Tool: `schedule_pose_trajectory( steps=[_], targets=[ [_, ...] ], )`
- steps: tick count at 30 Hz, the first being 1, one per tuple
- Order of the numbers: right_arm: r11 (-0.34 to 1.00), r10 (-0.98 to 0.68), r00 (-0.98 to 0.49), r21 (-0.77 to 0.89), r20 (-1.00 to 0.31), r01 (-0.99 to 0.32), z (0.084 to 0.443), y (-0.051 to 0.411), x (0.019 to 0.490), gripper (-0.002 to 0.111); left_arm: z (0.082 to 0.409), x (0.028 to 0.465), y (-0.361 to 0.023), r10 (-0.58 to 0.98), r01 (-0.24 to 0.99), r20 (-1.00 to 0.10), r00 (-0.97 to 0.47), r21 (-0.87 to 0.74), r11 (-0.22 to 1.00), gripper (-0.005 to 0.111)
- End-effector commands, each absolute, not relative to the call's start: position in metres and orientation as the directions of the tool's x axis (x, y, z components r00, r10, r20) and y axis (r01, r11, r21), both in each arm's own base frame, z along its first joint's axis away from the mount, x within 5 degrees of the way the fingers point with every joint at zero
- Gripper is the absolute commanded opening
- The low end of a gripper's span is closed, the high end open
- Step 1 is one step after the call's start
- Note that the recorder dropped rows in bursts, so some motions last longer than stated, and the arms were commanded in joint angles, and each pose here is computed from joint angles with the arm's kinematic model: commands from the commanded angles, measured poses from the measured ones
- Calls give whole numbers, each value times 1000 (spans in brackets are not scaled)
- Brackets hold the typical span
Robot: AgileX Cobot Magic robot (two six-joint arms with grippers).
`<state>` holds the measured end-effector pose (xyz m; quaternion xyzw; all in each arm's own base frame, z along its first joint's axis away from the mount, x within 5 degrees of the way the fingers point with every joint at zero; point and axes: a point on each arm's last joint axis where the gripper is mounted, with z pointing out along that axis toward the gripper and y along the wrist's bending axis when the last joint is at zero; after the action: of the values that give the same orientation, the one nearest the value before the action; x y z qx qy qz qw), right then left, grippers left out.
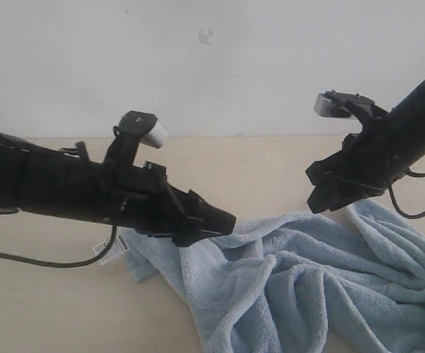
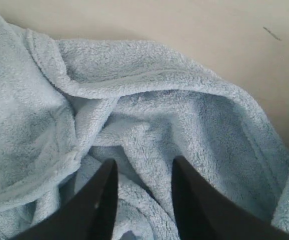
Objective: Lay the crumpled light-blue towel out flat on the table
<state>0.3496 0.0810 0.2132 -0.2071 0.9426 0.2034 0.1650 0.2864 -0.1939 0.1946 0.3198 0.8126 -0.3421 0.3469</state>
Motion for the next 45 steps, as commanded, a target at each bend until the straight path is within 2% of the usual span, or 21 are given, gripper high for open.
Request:
schedule_pose_trajectory(
  steps=[1, 5, 10, 16, 28, 35, 39, 45],
  targets=[
    [849, -307, -850, 280, -427, -447, 211, 76, 349, 35, 180, 296, -228, 325, 768, -748, -579, -366, 526, 69],
    [852, -307, -849, 274, -429, -447, 211, 75, 349, 35, 164, 291, -256, 409, 778, -734, -543, -257, 573, 69],
    [854, -304, -850, 272, -430, -443, 211, 74, 349, 35, 146, 289, -270, 473, 749, -709, -522, -116, 652, 69],
    [854, -302, -853, 276, -426, -440, 211, 74, 349, 35, 132, 297, -278, 468, 737, -694, -547, -134, 662, 69],
    [855, -300, -852, 274, -429, -439, 211, 74, 350, 35, 137, 297, -284, 446, 750, -706, -550, -182, 636, 69],
    [855, -300, -851, 275, -430, -440, 211, 74, 350, 35, 143, 297, -284, 460, 759, -719, -521, -143, 635, 69],
    [855, -297, -852, 278, -431, -439, 211, 74, 350, 35, 135, 294, -288, 509, 759, -705, -495, -65, 648, 69],
    [855, -297, -852, 278, -431, -439, 211, 74, 350, 35, 120, 293, -290, 531, 755, -679, -506, -51, 654, 69]
  ],
)
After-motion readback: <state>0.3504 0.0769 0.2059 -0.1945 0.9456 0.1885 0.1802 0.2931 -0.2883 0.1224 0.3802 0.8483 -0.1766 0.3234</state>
